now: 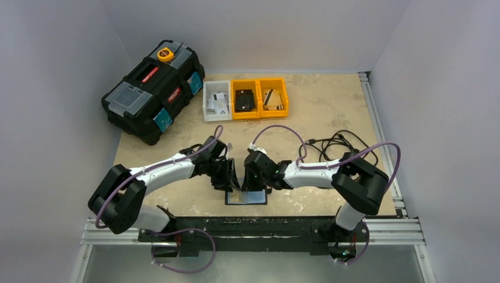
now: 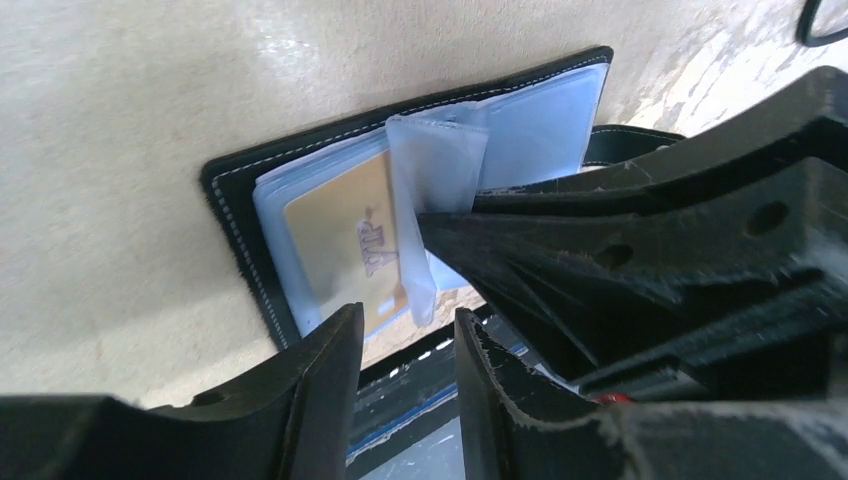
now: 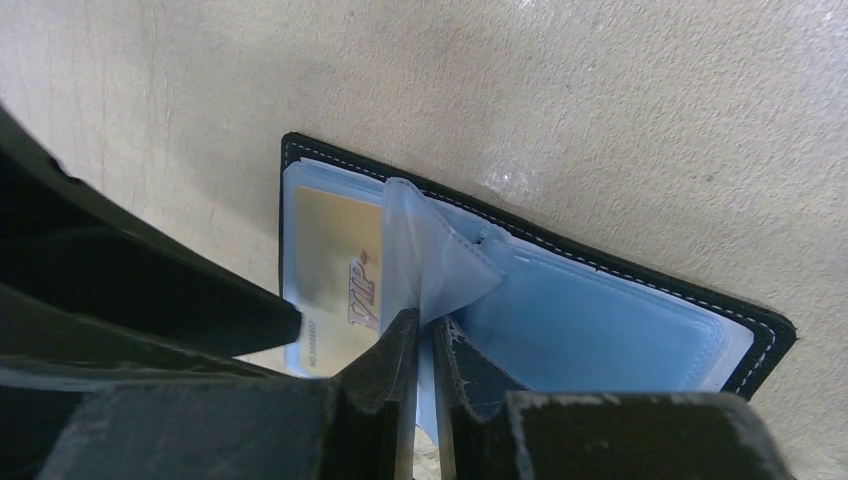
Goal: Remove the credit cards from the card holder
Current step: Remove the credit card from the card holder.
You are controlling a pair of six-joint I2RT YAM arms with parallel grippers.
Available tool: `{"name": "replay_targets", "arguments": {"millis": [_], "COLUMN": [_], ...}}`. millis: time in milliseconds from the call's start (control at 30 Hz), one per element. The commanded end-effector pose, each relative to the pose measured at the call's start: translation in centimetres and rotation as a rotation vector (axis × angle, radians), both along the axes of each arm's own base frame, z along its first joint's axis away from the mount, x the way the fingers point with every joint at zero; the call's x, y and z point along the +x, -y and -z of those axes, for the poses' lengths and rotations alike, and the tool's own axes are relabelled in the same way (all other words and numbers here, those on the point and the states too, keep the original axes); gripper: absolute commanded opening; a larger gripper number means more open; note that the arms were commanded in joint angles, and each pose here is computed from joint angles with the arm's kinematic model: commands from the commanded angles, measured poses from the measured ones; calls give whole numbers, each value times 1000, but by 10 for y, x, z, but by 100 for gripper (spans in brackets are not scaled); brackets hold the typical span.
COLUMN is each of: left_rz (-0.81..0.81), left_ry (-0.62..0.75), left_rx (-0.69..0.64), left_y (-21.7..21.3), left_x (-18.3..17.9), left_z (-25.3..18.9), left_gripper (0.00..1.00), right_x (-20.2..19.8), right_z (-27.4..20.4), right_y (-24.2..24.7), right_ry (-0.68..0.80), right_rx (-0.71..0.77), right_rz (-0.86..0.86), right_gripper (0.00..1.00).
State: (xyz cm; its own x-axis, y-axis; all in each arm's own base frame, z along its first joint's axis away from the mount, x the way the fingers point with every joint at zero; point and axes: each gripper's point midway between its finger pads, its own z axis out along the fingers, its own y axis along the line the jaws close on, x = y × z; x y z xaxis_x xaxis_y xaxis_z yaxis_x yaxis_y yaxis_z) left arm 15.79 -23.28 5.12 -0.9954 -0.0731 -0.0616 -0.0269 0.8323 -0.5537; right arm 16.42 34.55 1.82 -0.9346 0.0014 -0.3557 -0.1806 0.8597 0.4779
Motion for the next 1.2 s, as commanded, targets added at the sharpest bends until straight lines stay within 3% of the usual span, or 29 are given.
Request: {"name": "replay_targets", "arguments": {"millis": [0,300,633,867,1167], "left_rz": [8,-14,-20,-21,-54], "left_ry": [10,-5,-8,-1,55], "left_rx": [-45,49,59,55,32], "left_y": [21,12,15,17,18], "left_x": [4,2,4,6,8], "left_z": [4,23,29,25,-8], "left_gripper": [37,28,21,1,0], "right_x": [-7,2,15,26,39], "right_z": [24,6,-21,-43,-68], "right_y": [10,10,11,13,33], "right_ry": [-16,7,59,107,169], "right_rx": [-38,-1,-8,-15,-46], "right_rz": [-14,5,27,56,103], "right_gripper": [8,22,25,29,36]}}
